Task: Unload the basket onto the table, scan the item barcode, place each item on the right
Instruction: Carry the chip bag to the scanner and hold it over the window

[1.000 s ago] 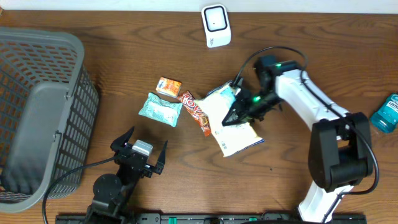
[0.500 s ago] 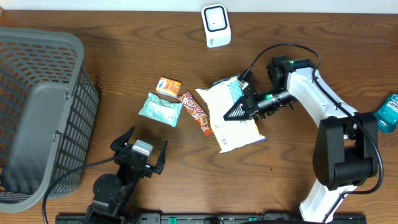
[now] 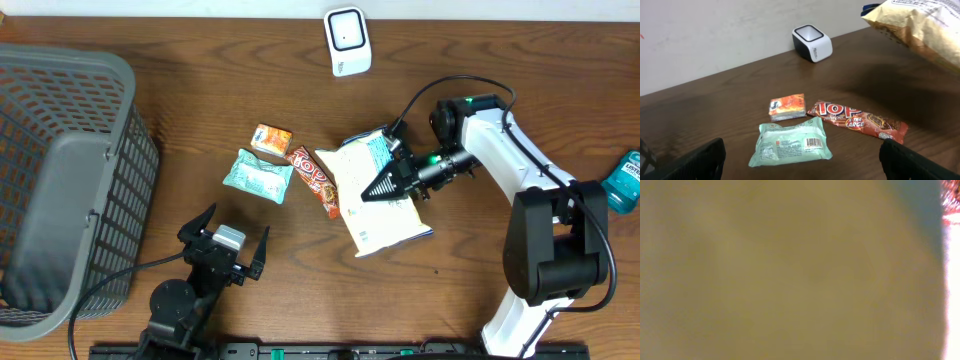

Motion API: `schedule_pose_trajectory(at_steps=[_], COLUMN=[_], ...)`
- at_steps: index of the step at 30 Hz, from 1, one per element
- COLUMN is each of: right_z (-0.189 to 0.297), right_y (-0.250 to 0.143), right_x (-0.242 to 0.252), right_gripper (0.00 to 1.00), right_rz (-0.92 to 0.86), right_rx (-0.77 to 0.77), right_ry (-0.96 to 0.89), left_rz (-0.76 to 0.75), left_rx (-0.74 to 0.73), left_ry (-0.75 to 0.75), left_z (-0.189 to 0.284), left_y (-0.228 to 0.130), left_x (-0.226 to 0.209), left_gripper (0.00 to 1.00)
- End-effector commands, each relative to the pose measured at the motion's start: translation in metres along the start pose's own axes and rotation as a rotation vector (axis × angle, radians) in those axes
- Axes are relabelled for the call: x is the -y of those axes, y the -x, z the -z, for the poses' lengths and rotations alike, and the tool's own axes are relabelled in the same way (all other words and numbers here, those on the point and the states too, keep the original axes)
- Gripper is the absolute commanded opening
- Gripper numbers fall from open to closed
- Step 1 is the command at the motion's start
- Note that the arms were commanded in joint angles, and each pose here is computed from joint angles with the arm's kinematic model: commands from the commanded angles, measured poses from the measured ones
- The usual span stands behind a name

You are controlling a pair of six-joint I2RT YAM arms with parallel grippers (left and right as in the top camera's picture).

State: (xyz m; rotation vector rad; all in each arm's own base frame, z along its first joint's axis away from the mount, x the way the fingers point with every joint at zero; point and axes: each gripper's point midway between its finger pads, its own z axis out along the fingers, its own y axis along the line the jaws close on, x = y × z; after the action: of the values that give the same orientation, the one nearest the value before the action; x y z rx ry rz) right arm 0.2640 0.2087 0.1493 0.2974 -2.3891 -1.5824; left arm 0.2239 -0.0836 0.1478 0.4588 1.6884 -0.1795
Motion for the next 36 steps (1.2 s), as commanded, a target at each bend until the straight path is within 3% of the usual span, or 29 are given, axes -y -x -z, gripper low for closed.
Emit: schedule_pose_trajectory(at_steps=[1,6,10,15,20,25,28,33,36], right_z=[0.003,0.003,0.004,0.017,0.052,0.111,0.118,0.11,0.126], right_y=[0.0,-0.003,-0.004,-0.001,0.02,0.059,0.079,0.116,0.144], right_x=[-0.011,-0.012,-0.012,-0.014,-0.016,-0.007,-0.024,-0.052,-0.054], right_gripper=[0.01,0.01,0.02,0.02,0.02,0.01,0.01,0.01,0.01], right_rz=[0.056,0.061,0.184,0.266,0.286,0.171,0.286,0.63,0.7], right_rx=[0.013,0.006,0.007,-0.005,0.104,0.451,0.539,0.551,0.633], right_ry=[0.054,0.056,0.043,-0.112,-0.451,-0.907,-0.977,-1.028,-1.144], left_rz=[0.016,0.016,0.016,0.016,0.016,0.016,0.016,0.016,0.016], left_rx=[-0.037,-0.037,-0.037,-0.037,-0.037,-0.037,-0.037,-0.037,-0.037], left_ry=[-0.016,-0.016,-0.016,-0.016,-0.016,-0.016,-0.016,-0.016,-0.016], left_z=[-0.002,-0.002,-0.002,-0.002,-0.002,-0.002,-0.002,-0.002,-0.002], left_y=[-0.013,-0.013,-0.013,-0.013,-0.013,-0.013,-0.013,-0.013,-0.013], left_x=[0.004,0.004,0.004,0.004,0.004,0.004,0.004,0.004,0.004], left_gripper=[0.98,0.98,0.98,0.98,0.98,0.98,0.98,0.98,0.98])
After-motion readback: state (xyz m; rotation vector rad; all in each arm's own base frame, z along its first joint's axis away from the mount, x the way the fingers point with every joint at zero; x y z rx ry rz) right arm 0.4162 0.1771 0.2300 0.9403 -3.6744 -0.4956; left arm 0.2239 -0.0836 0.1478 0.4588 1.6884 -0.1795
